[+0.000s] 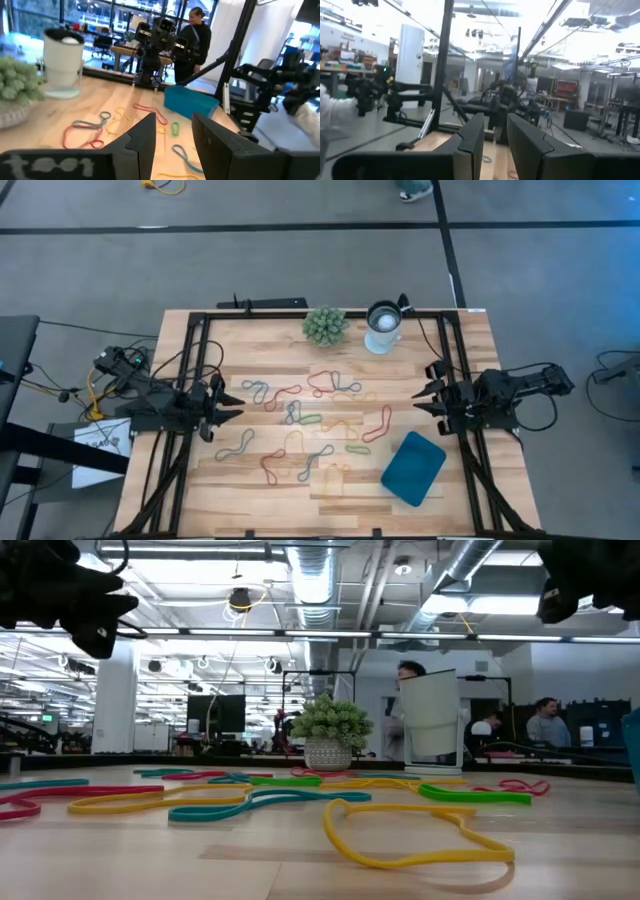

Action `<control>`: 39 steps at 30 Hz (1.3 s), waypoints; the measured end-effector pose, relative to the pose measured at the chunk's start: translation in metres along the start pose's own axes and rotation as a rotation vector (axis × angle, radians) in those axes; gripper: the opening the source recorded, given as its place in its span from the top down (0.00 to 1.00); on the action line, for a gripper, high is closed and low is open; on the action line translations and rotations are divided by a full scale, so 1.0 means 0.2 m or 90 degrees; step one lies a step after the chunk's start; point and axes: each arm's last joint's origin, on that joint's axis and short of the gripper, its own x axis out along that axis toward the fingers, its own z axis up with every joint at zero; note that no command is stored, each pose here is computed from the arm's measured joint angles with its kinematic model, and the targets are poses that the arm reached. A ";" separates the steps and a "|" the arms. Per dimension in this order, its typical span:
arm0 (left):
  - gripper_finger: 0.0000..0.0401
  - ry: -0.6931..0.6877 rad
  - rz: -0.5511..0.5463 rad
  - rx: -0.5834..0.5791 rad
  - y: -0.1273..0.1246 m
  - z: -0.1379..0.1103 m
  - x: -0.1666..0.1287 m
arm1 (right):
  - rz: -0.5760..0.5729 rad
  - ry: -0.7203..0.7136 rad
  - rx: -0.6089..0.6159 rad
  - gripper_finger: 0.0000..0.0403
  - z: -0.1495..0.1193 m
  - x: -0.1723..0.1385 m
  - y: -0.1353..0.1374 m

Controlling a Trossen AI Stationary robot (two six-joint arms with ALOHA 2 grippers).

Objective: Pick and place items into bin
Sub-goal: Put the blue rubber band into the blue bin

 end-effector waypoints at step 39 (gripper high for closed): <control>0.71 -0.025 0.141 -0.048 0.05 0.00 0.01 | -0.019 -0.032 0.082 0.80 0.02 0.00 -0.01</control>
